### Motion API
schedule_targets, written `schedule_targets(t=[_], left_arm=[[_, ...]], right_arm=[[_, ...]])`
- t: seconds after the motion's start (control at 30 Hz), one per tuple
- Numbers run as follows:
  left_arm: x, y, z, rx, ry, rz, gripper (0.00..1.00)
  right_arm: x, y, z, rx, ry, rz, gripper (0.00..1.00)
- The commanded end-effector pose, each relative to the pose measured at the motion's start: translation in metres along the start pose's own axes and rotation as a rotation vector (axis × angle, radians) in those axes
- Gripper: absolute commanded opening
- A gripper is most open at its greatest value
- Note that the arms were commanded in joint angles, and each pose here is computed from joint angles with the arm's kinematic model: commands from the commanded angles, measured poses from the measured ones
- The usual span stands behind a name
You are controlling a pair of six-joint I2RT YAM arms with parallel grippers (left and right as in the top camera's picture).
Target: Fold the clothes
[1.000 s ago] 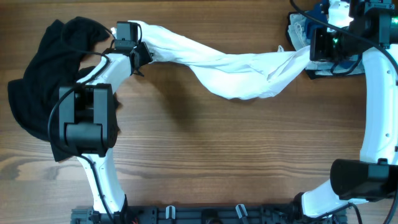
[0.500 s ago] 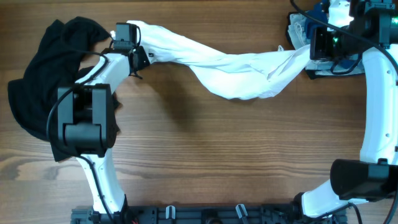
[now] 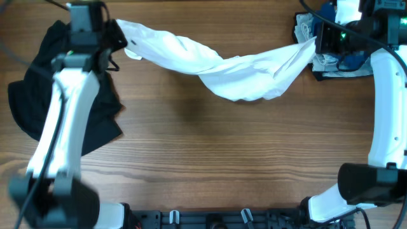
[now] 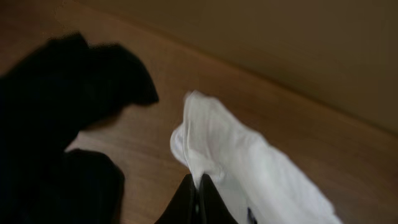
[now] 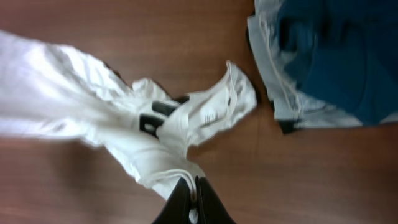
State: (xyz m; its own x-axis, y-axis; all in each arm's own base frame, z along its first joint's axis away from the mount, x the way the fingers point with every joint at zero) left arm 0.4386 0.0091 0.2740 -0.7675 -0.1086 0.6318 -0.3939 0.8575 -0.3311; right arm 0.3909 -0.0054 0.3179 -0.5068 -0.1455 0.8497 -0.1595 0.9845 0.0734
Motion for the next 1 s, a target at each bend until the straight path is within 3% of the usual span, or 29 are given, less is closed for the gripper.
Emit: schedule_targets(t=[0.0,0.17,0.53,0.9,0.93,0.97], left_arm=[[0.061,-0.002,-0.034,0.001,-0.158,0.031,0.04],[0.128,0.003,-0.065,0.043,-0.357,0.043,0.04],[0.218,-0.009,-0.104,0.113,-0.639,0.223,0.04],[0.333,0.004,-0.101,0.139,-0.828,0.36,0.04],[0.334,0.003,-0.097,0.125,-0.81,0.377,0.04],[0.333,0.002,-0.094,0.113,-0.787,0.39,0.04]], right_arm=[[0.042,0.002,-0.008,-0.027,-0.137,0.004,0.04],[0.094,-0.018,-0.009,-0.09,-0.283,0.07,0.04],[0.225,-0.038,0.003,-0.148,-0.642,0.141,0.04],[0.307,0.003,0.019,-0.078,-0.851,0.179,0.04],[0.305,0.006,0.02,-0.069,-0.843,0.156,0.05],[0.302,0.01,0.022,-0.051,-0.83,0.126,0.14]])
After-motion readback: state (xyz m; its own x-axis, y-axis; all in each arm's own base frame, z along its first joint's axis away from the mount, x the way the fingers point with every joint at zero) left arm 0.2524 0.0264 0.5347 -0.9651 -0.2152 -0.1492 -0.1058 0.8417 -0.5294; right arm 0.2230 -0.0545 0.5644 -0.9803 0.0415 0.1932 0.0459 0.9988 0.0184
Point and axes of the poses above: each gripper's point midway between its finger pads, its own x axis back along the fingers, its own y axis along the line the jaws close on, z = x × y, the point moved 4 cm from there along x, back along the fingers, and after that the axes turned 9 degrees about x, right-handed, at the moved point
